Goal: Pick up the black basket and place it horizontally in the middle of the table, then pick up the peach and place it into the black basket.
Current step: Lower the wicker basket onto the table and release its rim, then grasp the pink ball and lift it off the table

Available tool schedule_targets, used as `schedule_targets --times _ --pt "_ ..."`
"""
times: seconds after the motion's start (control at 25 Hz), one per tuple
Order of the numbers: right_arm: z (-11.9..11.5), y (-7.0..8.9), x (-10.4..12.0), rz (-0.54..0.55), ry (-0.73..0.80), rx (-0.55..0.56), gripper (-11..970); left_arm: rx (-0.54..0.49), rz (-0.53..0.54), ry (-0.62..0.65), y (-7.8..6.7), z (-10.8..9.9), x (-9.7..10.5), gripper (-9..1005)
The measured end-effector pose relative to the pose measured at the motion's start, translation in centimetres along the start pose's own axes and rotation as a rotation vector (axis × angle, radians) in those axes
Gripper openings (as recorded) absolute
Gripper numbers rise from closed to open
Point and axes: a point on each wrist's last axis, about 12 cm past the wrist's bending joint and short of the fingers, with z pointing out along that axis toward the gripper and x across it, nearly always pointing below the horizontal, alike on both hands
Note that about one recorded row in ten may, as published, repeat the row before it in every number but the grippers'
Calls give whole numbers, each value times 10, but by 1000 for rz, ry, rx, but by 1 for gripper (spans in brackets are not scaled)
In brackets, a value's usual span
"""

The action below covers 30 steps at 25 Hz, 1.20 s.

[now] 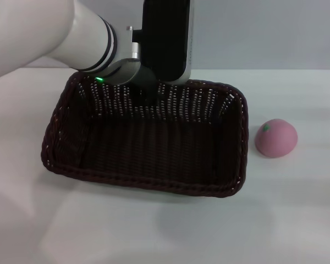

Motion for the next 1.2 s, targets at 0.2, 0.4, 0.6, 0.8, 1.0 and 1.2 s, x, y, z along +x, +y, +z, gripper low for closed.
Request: schedule_targets --times 0.2,0.4,0.6,0.8,1.0,1.2 --pt "0 0 0 3 -1 -3 731 -1 -5 11 -3 -1 5 431" --pt "-3 -1 0 -7 11 -9 731 -80 -67 -35 1 -13 14 559" --pt "0 -2 -6 -100 83 -150 731 -241 -293 -251 7 -36 38 717" --pt "5 1 -17 -106 197 -355 731 -356 -629 -524 -2 -54 88 805" --pt "31 0 -37 -101 468 -517 731 -487 -887 -649 -32 -52 135 805" --pt "69 17 -69 -133 840 -622 731 -563 -1051 -784 -72 -48 165 805"
